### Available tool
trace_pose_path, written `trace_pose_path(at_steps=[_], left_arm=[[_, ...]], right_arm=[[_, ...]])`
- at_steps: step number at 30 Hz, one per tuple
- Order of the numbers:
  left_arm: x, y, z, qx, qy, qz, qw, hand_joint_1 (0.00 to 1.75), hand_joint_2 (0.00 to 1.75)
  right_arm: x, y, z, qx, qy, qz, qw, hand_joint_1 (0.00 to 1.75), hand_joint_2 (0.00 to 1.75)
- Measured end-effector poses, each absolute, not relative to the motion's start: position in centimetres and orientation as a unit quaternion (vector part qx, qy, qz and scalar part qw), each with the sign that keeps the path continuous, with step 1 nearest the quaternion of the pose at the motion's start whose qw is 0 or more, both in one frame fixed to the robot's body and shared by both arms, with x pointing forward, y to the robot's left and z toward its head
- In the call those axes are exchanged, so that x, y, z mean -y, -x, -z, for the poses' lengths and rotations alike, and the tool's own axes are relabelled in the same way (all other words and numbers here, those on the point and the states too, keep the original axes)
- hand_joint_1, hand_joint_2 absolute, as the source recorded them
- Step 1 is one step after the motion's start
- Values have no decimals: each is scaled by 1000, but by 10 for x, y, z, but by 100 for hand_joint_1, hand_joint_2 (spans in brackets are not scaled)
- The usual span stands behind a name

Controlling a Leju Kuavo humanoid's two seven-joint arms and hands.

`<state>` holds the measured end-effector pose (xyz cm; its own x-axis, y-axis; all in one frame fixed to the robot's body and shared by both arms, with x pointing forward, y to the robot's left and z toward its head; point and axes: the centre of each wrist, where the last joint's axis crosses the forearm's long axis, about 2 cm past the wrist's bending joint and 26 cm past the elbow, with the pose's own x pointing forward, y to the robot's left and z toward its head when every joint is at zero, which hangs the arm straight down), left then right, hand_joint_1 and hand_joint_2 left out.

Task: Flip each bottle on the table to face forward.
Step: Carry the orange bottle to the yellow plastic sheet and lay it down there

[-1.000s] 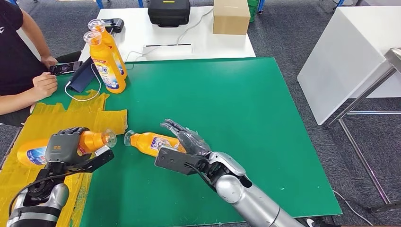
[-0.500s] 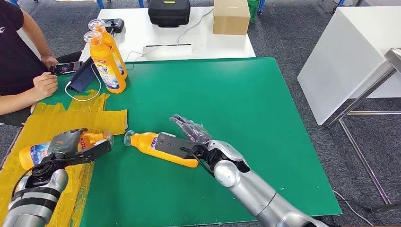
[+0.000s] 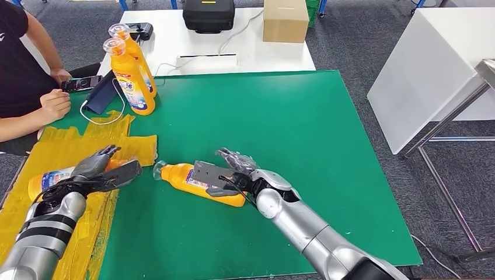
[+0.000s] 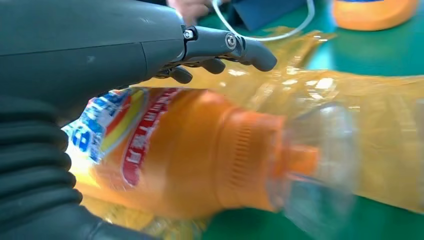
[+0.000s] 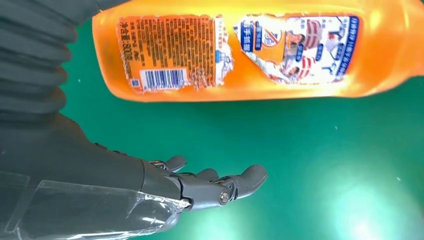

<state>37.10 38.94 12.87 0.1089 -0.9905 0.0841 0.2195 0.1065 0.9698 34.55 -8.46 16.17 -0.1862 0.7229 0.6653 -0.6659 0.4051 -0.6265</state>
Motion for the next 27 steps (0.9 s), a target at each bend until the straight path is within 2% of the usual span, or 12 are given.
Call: trace_pose_path(at_steps=[6,13,22,27], left_arm=[[-386,-376,-137,507,-331,471,642,0,0],[-391,-377,-147,612,-154,398,666,0,0],[-392,-373,-156,725,80,249,637,0,0],[-389,-368,-158,747,128,205,618,0,0]], right_arm=[[83,-348,-153,530,27,-548,646,0,175],[80,-349,-144,513,23,-559,651,0,175],[69,-346,-137,495,23,-581,645,0,175],[61,-343,-135,486,26,-595,639,0,175]])
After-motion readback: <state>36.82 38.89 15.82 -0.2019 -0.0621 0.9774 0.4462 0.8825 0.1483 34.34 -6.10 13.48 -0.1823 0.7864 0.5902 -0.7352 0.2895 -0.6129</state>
